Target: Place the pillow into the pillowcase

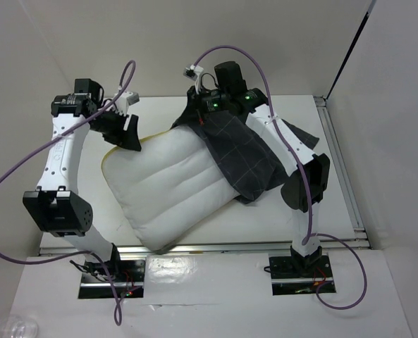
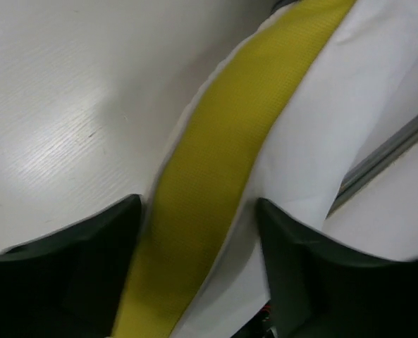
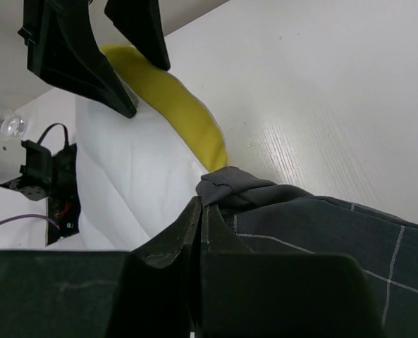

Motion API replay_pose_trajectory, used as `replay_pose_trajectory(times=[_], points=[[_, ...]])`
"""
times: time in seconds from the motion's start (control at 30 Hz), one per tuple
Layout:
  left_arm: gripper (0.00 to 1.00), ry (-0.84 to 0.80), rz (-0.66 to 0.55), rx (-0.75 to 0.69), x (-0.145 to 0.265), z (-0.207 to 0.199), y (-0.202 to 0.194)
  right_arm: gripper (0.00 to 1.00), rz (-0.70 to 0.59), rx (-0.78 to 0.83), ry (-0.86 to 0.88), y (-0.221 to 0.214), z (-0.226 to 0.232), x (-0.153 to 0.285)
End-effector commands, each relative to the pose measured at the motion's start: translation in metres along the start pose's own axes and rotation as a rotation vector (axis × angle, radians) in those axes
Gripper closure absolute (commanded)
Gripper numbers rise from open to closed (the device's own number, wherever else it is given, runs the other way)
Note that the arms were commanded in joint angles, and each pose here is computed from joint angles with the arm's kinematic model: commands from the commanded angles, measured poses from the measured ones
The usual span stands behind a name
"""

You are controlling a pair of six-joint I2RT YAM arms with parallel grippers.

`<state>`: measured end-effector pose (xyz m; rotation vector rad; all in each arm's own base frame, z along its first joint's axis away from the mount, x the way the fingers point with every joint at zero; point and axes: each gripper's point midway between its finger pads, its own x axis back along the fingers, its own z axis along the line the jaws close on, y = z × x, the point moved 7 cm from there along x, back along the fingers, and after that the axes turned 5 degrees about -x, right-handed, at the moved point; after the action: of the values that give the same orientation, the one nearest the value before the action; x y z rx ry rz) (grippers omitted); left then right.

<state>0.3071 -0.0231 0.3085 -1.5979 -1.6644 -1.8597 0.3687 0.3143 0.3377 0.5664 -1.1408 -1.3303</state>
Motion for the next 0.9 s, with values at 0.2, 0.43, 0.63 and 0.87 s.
replay_pose_trajectory(times=[0.2, 0.43, 0.63, 0.87], points=[[1.00, -0.212, -0.040, -0.027, -0.016, -0.002, 0.005, 1.00, -0.046, 0.062, -0.074, 0.017, 0.005, -0.003], [1.00, -0.253, -0.137, 0.025, -0.030, 0.005, 0.034, 1.00, 0.004, 0.018, -0.021, 0.001, 0.008, -0.045], [1.00, -0.305, -0.245, 0.108, -0.054, 0.022, 0.063, 1.00, -0.026, 0.023, -0.064, 0.005, 0.004, -0.081], [1.00, -0.376, -0.328, 0.188, -0.078, 0.028, 0.092, 1.00, -0.224, 0.047, -0.252, 0.047, -0.038, -0.059]])
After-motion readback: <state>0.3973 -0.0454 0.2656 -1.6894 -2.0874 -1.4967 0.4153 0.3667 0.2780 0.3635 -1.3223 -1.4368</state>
